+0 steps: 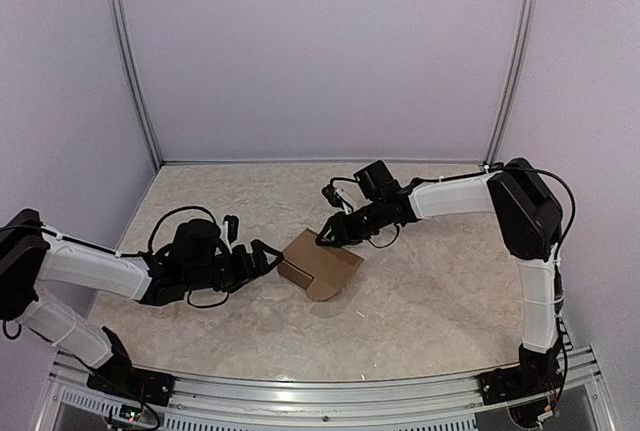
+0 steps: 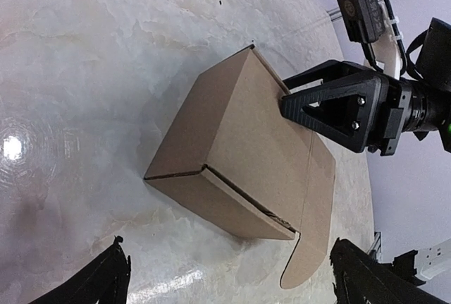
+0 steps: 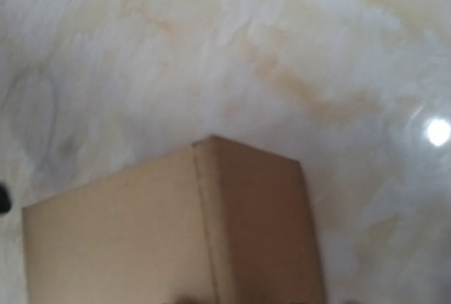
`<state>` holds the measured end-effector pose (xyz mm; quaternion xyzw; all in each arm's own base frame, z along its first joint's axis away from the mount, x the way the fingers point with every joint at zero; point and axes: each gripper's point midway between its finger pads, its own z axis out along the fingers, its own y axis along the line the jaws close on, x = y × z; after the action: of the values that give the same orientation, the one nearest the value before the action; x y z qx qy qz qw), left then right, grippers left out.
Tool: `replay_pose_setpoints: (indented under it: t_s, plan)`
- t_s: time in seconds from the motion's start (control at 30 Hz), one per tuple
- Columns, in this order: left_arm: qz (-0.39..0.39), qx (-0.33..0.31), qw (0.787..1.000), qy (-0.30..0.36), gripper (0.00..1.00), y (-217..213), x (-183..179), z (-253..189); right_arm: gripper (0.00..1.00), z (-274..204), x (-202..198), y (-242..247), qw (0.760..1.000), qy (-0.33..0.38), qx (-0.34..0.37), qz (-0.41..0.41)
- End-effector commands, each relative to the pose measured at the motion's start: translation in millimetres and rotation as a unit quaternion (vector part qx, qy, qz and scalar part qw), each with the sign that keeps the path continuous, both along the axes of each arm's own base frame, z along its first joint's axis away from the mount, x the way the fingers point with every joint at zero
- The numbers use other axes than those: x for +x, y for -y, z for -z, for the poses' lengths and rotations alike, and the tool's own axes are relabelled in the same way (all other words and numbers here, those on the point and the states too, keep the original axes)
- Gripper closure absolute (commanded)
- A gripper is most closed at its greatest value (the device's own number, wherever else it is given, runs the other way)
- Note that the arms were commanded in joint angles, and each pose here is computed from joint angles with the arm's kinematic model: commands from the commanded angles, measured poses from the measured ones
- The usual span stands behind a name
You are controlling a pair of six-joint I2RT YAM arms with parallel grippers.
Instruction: Fold the paper box
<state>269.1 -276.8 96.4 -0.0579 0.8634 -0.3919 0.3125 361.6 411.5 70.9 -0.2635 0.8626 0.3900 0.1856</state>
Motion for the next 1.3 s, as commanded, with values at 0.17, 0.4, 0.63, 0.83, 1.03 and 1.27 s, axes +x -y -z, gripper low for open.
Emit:
replay_pose_setpoints:
  t_s: [0.17,0.4,0.63,0.83,1.03,1.27]
  plan:
    - [0.006,-0.058,0.998,-0.019,0.03,9,2,5,0.82,9,-41,18,0.999,-0.036,0.001,0.032]
    - [0.016,-0.063,0.997,-0.04,0.02,12,-3,13,0.97,10,-58,28,0.996,-0.037,0.006,0.079]
    - [0.034,-0.076,0.994,-0.064,0.02,19,-9,21,1.0,19,-66,38,0.993,-0.038,-0.003,0.112]
    - [0.053,-0.111,0.99,-0.069,0.02,32,-10,10,1.0,16,-71,40,0.993,-0.025,-0.009,0.115]
    - [0.055,-0.117,0.99,-0.061,0.02,35,-6,-1,1.0,15,-72,40,0.992,-0.006,-0.027,0.12]
    - [0.059,-0.128,0.988,-0.061,0.02,38,-7,-10,1.0,12,-73,36,0.991,0.019,-0.045,0.123]
